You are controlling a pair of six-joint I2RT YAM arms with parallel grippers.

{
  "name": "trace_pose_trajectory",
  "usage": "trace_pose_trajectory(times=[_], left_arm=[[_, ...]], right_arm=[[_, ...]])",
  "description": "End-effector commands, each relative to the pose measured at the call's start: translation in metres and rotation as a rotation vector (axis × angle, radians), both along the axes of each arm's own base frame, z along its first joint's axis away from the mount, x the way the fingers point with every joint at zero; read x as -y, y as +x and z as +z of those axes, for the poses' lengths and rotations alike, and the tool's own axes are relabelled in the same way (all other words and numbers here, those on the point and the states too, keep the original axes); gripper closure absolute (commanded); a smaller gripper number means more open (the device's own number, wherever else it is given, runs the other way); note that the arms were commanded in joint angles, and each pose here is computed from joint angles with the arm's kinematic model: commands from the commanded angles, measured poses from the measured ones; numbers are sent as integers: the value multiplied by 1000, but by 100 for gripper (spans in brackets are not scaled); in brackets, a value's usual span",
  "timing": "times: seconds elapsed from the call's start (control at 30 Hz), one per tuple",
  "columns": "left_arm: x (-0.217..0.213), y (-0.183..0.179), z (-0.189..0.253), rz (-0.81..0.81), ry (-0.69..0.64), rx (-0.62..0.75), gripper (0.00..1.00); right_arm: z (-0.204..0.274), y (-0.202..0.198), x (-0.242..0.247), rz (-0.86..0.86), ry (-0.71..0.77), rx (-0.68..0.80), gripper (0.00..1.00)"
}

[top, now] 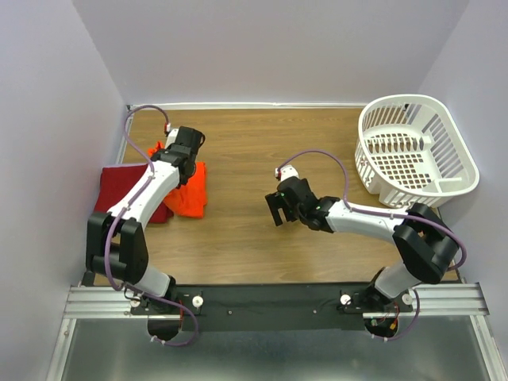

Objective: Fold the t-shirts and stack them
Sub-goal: Neatly place the folded tshirt to the corner

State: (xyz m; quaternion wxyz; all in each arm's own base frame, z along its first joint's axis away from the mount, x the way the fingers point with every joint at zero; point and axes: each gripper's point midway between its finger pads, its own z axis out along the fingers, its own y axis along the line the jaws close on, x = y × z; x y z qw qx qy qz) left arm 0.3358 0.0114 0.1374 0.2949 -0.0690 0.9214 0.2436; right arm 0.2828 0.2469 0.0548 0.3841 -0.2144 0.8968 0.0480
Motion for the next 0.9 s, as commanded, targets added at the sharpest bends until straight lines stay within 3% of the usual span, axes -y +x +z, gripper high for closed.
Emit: trace_pose_trajectory(times=[0.0, 0.27, 0.87], left_arm=[[-28, -5, 41, 63, 93, 50, 100], [-87, -14, 68, 259, 199, 48, 100], [-147, -19, 56, 523, 430, -2, 100]], right_arm=[[9, -3, -20, 36, 108, 7, 0], [8, -4, -20, 39, 114, 7, 0], [10, -6, -20, 52, 124, 7, 1]])
